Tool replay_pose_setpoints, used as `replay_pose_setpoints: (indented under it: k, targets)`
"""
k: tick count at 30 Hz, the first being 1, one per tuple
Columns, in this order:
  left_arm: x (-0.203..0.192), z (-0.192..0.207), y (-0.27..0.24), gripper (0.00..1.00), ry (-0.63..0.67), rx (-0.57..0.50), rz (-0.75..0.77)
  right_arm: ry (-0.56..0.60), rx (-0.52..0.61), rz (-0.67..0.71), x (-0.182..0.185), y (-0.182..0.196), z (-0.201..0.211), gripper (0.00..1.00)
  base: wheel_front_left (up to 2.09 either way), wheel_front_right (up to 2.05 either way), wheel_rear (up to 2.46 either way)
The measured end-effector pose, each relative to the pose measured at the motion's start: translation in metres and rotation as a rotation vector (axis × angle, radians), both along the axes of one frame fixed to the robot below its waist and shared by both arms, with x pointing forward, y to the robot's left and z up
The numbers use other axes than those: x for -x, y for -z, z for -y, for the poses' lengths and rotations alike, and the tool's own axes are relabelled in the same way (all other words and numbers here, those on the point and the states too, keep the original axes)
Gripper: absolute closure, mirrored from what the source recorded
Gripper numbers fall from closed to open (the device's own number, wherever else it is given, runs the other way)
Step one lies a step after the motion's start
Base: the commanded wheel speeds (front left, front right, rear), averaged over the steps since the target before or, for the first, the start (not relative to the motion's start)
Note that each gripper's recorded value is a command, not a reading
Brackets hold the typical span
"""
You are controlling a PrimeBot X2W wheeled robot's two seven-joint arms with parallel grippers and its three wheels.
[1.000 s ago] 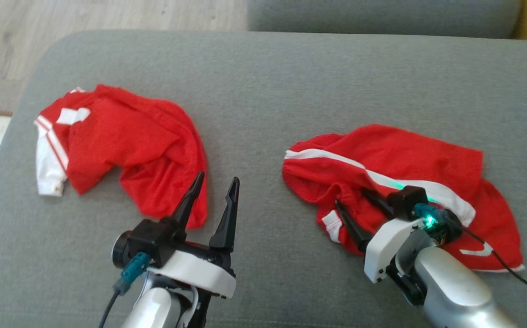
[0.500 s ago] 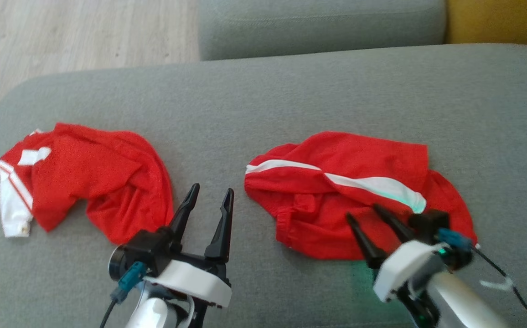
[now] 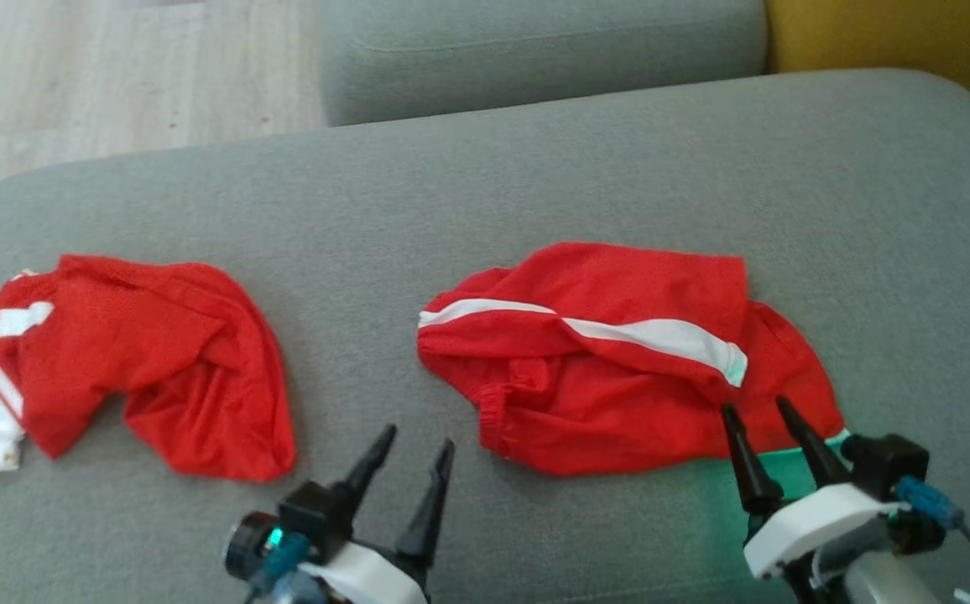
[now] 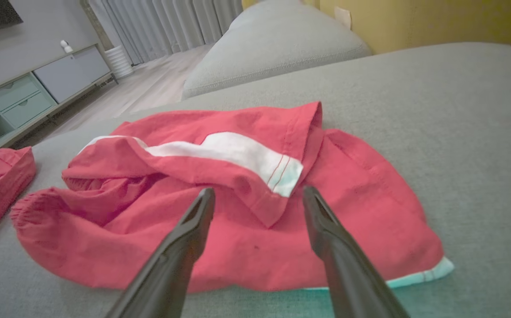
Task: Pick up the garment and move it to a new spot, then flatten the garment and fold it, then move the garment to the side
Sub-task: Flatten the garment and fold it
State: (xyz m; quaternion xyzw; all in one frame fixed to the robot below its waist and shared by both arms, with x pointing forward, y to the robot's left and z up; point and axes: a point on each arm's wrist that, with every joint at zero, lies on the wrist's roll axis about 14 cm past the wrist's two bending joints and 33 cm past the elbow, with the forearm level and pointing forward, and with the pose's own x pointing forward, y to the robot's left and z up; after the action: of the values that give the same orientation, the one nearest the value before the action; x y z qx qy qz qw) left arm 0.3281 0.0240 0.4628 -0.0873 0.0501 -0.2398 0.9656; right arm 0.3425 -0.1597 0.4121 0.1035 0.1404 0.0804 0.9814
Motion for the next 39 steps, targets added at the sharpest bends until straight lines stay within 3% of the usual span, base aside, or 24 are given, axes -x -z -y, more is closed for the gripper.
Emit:
replay_pose_setpoints:
  k: [7,13,28,39]
  targets:
    - [0.013,0.031,0.046,0.00,0.172,-0.132,-0.094,0.075,0.027,0.030,-0.005,-0.014,0.022,0.00,0.00,0.00,0.00]
    - [0.000,0.056,0.052,0.00,0.278,-0.182,-0.080,0.118,0.046,0.009,0.001,-0.012,0.035,0.00,0.00,0.00,0.00]
    - [-0.009,0.072,0.061,0.00,0.331,-0.197,-0.096,0.167,0.043,-0.001,0.003,-0.013,0.044,0.00,0.00,0.00,0.00]
    - [-0.004,0.076,0.078,0.00,0.384,-0.264,-0.118,0.182,0.042,-0.015,0.005,-0.009,0.047,0.00,0.00,0.00,0.00]
